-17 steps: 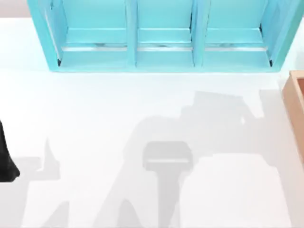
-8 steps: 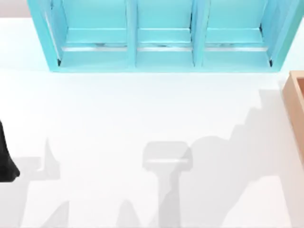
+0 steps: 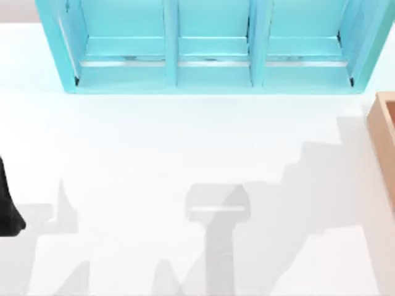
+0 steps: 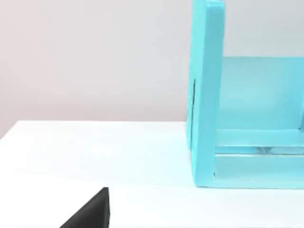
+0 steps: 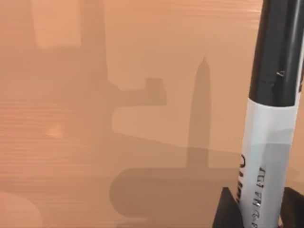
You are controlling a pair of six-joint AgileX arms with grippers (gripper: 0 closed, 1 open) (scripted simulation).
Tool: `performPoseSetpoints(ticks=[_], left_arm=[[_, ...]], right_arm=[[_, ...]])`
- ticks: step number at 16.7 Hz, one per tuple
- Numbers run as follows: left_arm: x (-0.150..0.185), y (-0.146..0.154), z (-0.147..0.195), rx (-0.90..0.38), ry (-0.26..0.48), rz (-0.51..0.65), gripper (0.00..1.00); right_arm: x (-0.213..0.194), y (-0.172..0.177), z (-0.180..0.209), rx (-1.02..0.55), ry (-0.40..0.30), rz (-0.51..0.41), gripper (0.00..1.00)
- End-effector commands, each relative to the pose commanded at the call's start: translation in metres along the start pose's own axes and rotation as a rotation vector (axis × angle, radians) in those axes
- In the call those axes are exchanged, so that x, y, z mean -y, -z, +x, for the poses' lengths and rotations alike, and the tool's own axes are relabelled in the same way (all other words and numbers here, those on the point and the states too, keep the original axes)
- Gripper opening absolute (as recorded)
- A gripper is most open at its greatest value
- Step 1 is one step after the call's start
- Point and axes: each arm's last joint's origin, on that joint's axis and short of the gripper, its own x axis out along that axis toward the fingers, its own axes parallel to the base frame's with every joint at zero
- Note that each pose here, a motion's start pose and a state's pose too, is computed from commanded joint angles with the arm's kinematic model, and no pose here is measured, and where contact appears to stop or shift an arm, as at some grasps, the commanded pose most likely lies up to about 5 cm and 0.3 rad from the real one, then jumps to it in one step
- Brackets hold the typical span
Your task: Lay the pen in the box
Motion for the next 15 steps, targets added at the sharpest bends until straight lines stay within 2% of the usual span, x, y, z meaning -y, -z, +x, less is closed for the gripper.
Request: performPoseSetpoints(ticks=[3, 7, 12, 15], left_arm=[[0.0, 0.0, 0.0, 0.0, 0.0, 0.0, 1.0], [0.0, 0.0, 0.0, 0.0, 0.0, 0.0, 1.0], [0.0, 0.0, 0.0, 0.0, 0.0, 0.0, 1.0], [0.0, 0.0, 0.0, 0.0, 0.0, 0.0, 1.0]], right_arm=[[0.001, 0.007, 0.017, -0.001, 0.011, -0.008, 0.0], [0.004, 0.0, 0.039, -0.019, 0.041, 0.035, 0.0], [0.005, -0.005, 0.043, -0.025, 0.045, 0.05, 0.0], [0.005, -0.005, 0.043, -0.025, 0.045, 0.05, 0.23]])
